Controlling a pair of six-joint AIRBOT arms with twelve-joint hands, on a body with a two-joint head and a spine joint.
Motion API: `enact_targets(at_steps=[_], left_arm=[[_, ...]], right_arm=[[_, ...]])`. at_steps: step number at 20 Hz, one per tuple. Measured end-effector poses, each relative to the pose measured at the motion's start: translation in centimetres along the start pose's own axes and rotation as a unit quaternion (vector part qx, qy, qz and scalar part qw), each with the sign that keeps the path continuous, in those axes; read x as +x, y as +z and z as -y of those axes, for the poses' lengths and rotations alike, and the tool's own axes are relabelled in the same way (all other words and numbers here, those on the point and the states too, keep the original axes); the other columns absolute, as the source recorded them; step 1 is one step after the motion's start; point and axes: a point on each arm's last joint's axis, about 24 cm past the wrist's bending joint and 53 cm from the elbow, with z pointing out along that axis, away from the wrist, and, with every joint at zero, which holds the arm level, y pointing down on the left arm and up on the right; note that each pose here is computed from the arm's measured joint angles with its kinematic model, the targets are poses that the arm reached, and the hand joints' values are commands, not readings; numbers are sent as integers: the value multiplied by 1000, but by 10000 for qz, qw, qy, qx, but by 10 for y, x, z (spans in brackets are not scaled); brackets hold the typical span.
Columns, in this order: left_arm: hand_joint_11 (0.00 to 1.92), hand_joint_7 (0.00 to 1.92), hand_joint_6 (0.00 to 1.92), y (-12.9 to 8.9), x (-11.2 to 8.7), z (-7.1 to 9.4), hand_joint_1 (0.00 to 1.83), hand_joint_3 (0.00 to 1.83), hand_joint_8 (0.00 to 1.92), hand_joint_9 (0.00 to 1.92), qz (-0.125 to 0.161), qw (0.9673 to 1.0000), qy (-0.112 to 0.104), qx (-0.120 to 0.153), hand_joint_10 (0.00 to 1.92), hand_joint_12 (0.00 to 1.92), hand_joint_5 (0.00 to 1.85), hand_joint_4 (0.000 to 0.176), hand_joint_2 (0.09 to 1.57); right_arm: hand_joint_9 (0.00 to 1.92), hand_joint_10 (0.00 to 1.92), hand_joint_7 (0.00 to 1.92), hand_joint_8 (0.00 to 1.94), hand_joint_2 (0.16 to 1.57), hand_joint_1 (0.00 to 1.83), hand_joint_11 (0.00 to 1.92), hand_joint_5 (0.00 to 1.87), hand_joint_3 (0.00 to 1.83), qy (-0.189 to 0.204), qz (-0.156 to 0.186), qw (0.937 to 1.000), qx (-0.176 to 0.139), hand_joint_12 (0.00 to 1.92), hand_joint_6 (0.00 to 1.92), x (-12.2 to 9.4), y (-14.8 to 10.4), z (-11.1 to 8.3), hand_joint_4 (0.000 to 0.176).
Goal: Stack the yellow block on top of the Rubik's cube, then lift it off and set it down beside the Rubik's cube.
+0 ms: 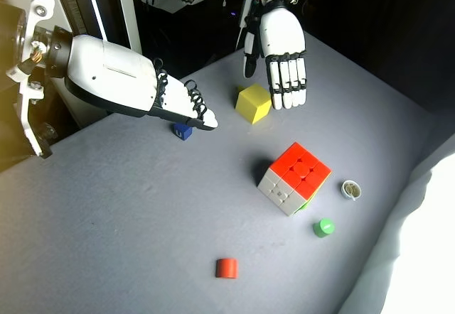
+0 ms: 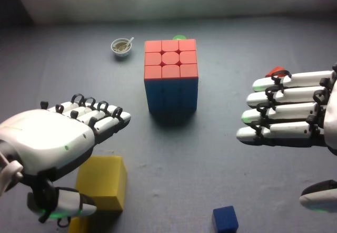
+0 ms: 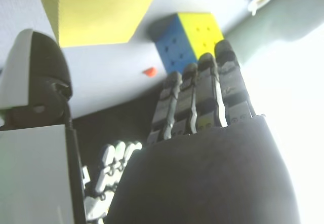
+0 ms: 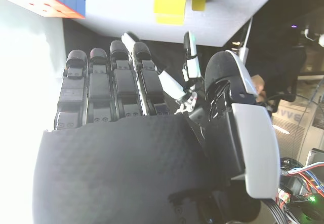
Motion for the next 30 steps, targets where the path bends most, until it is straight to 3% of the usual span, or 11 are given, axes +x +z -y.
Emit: enact_targets(at_steps=[2,3,6,10,12,14,16,18,22,25,30], left_arm=[[0,0,0,1,4,-1,1010,4,0,0,-18,9999,-3,-114,0,166,0,0,1030],[0,0,0,2,5,-1,1007,5,0,0,-23,9999,-7,-139,0,138,0,0,1036],[0,0,0,2,11,-3,955,6,0,0,-84,9996,30,-258,0,192,0,0,1049],[0,0,0,6,20,-1,936,4,0,0,-177,9994,48,-284,0,124,0,0,1071],[0,0,0,9,26,3,954,0,0,0,-197,9994,18,-288,0,250,0,0,1028],[0,0,0,11,32,7,965,0,0,0,-225,9994,58,-266,0,150,0,0,1030],[0,0,0,13,36,7,978,4,0,0,-237,9993,54,-294,0,175,0,0,1047],[0,0,0,12,39,3,939,1,0,0,-249,9990,44,-369,0,265,0,0,1048],[0,0,0,13,38,-5,945,4,0,0,-178,9987,57,-484,0,164,0,0,1075],[0,0,0,15,39,-13,944,5,0,0,-178,9981,26,-584,0,163,0,0,1081],[0,0,0,17,41,-18,925,3,0,0,-185,9976,-8,-664,0,163,0,0,1082]], right_arm=[[49,6,133,1,1304,17,2,149,5,-9,-3,10000,8,9,5,0,0,0,0],[76,15,158,9,1297,96,21,171,0,-9,-3,10000,6,22,11,0,0,0,0],[120,6,195,3,1291,118,0,207,0,-15,-4,10000,2,205,5,0,0,0,0],[139,8,222,6,1279,118,0,244,0,-13,-4,10000,0,264,8,0,0,0,0],[148,8,220,3,1276,154,0,236,0,-13,-4,10000,4,269,3,0,0,0,0],[141,3,209,1,1284,139,0,222,0,-13,-4,10000,-2,246,1,0,0,0,0],[109,0,168,0,1290,83,0,173,2,-13,-4,10000,2,174,0,0,0,0,0],[104,1,167,2,1291,84,0,175,1,-13,-4,10000,2,156,3,0,0,0,0],[126,5,186,3,1292,121,0,193,0,-13,-4,10000,0,178,4,0,0,0,0],[132,3,198,3,1286,119,0,204,0,-14,-5,10000,2,256,4,0,0,0,0],[126,2,185,0,1294,97,0,196,1,-13,-4,10000,0,216,0,0,0,0,0]])
